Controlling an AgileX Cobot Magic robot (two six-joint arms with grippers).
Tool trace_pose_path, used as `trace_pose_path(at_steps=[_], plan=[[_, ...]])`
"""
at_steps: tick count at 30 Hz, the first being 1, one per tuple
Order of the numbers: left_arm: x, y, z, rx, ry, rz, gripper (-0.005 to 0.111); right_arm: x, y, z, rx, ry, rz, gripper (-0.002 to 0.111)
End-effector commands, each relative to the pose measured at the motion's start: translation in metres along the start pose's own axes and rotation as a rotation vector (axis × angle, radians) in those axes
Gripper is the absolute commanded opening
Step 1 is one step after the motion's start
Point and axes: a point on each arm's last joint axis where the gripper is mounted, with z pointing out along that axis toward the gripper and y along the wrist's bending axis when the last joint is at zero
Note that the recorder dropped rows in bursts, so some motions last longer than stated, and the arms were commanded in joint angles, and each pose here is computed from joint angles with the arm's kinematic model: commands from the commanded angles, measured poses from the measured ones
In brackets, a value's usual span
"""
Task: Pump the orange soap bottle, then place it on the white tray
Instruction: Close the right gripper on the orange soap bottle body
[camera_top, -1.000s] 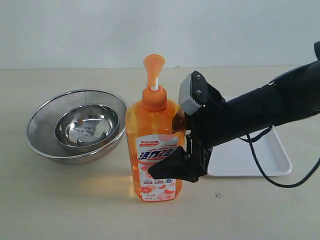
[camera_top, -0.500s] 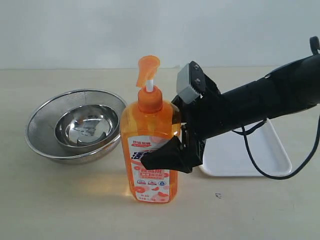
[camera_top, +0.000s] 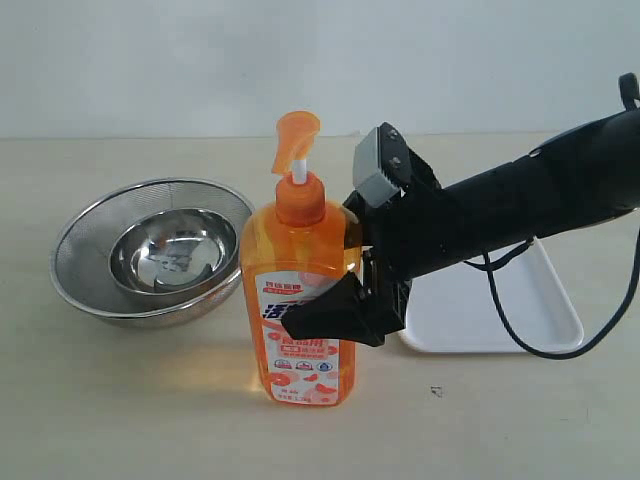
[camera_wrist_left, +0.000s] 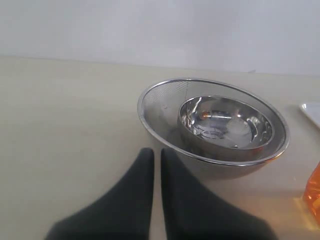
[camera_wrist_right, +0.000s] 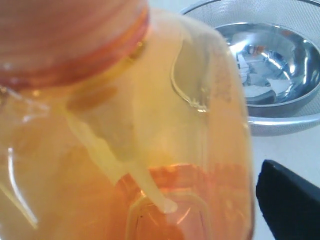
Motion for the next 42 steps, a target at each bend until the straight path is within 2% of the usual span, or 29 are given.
trace_pose_path(at_steps=[1, 4, 6, 14, 15, 29, 42], plan=[[0.0004, 0.0004, 0.0001, -0.004, -0.007, 0.009, 0.005, -0.0022, 0.0, 0.0002, 0.002, -0.009, 0.005, 0.1], [0.0004, 0.0004, 0.0001, -0.004, -0.007, 0.009, 0.005, -0.0022, 0.0, 0.0002, 0.002, -0.009, 0.016, 0.097], [0.0004, 0.0004, 0.0001, -0.004, -0.007, 0.009, 0.005, -0.0022, 0.0, 0.0002, 0.002, -0.009, 0.016, 0.086], [0.0004, 0.0004, 0.0001, -0.004, -0.007, 0.009, 0.005, -0.0038, 0.0026, 0.0002, -0.027, -0.025, 0.042, 0.005], [0.0004, 0.0004, 0.0001, -0.004, -0.007, 0.009, 0.005, -0.0038, 0.0026, 0.0002, -0.027, -0.025, 0.048, 0.0], [0.0004, 0.0004, 0.0001, -0.004, -0.007, 0.009, 0.005, -0.0035, 0.0025, 0.0002, -0.027, -0.022, 0.075, 0.0], [0.0004, 0.0004, 0.0001, -0.004, -0.007, 0.009, 0.005, -0.0016, -0.0024, -0.0006, 0.034, 0.009, 0.072, 0.0]])
